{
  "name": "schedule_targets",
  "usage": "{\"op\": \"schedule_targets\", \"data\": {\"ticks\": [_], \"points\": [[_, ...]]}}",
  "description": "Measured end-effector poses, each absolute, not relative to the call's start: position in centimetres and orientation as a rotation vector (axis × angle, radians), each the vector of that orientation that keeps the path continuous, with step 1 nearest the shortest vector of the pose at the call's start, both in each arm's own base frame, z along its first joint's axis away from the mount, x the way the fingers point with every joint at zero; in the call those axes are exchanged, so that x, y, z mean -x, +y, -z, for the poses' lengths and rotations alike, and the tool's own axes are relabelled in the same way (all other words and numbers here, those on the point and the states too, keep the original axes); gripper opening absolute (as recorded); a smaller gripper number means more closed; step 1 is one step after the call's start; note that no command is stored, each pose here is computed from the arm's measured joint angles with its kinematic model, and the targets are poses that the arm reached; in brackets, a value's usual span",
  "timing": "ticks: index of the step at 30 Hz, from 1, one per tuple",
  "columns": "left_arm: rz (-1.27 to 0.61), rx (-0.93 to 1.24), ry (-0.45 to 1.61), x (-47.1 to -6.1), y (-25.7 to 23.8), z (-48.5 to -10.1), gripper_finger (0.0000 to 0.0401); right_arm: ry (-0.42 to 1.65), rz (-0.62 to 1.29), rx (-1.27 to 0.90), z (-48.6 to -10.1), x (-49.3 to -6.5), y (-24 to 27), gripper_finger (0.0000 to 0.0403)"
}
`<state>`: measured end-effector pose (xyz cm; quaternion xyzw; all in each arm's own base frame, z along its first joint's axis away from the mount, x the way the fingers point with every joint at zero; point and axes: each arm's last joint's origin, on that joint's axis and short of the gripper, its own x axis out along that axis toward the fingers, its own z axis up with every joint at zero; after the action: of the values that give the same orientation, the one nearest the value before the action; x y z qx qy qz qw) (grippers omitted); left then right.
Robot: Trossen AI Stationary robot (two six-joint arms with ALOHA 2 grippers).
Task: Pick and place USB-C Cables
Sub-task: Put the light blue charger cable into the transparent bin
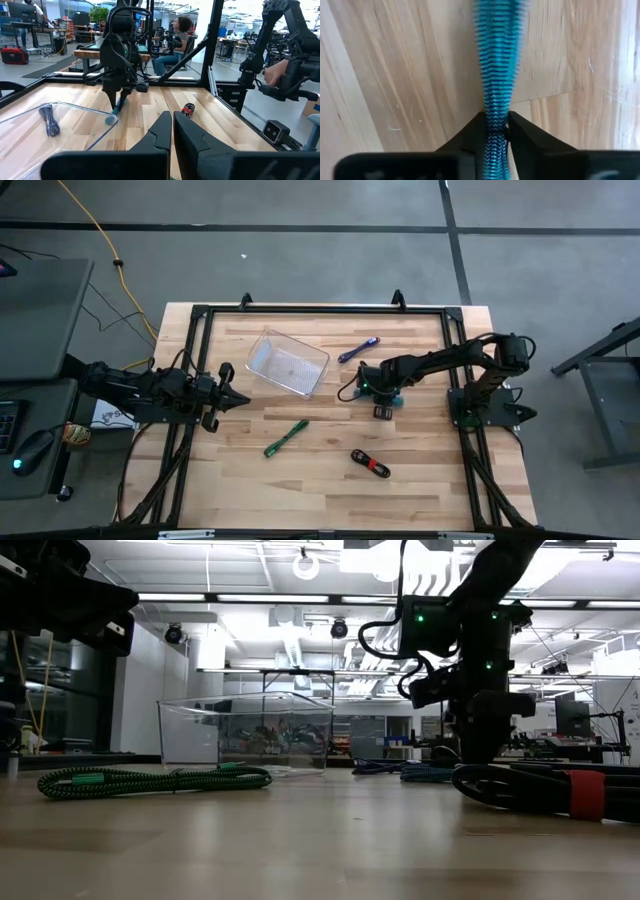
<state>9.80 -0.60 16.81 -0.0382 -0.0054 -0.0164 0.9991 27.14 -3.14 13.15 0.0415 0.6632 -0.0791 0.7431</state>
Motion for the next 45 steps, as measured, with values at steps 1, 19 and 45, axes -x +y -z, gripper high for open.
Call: {"op": "schedule_targets", "data": {"ticks": [1, 19, 45], "points": [[0.032, 0.076, -0.011, -9.8, -0.6, -16.8, 0.0000, 1.454, 0.173, -0.088, -13.1, -27.1, -3.1, 0.0048], [0.032, 0.076, -0.011, -9.8, -0.6, -16.8, 0.0001, 1.472, 0.146, -0.066, -13.2, -26.9, -3.1, 0.0016], [0.033, 0.076, -0.011, -9.8, -0.6, -16.8, 0.0001, 0.606, 0.141, -0.239, -16.9, -21.3, -1.4, 0.0014]]}}
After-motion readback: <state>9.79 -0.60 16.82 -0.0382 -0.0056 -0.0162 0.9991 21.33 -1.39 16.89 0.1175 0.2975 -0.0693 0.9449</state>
